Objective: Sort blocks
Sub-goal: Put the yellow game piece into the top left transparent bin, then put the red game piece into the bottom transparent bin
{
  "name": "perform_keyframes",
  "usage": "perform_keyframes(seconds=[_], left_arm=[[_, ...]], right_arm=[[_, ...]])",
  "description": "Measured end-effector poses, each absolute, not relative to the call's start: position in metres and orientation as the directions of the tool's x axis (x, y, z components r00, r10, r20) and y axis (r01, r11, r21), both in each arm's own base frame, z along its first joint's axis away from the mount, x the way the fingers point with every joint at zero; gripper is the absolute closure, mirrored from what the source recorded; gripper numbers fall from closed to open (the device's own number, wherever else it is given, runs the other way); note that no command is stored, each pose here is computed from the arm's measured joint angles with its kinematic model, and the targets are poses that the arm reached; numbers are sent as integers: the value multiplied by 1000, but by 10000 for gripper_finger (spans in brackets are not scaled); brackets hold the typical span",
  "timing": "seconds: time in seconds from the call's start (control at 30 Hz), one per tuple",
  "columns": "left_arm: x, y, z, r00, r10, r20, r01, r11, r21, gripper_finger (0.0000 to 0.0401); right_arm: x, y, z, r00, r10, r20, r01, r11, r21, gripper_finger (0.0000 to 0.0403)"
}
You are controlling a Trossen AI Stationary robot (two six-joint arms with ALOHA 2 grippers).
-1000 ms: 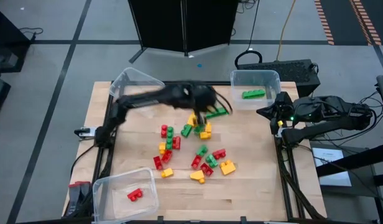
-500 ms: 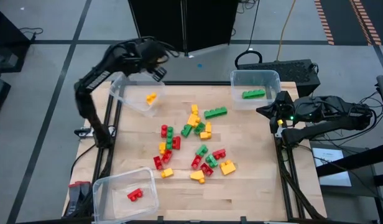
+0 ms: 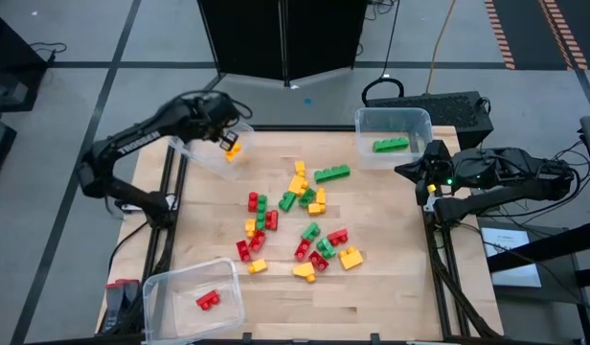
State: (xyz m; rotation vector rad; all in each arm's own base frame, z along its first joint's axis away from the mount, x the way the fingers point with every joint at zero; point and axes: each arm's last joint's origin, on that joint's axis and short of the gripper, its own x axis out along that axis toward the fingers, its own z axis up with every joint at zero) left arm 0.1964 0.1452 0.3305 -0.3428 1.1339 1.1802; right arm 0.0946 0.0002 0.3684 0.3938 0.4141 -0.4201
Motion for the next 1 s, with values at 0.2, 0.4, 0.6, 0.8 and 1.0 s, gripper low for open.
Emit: perform_keyframes(seconds=[0.2,0.4,0.6,0.8,1.0], left_arm=[[199,144,296,-15,519,-855,-858,432,277,357],[201,144,297,33,504,-863,-811,518,272,254],[202,142,297,90,443,-892,-796,571,203,148],[211,138,321,317,264,-911,-718,695,-49,127],[223,130,354,543,145,-827,-566,791,-233,132]], right_arm=[[95,0,368,834,-306,-459,464,840,281,403],[96,1,372,852,-300,-429,448,841,302,403],[96,1,372,852,-300,-429,448,841,303,403],[96,1,372,852,-300,-429,449,840,304,403],[96,1,372,852,-300,-429,449,840,305,403]])
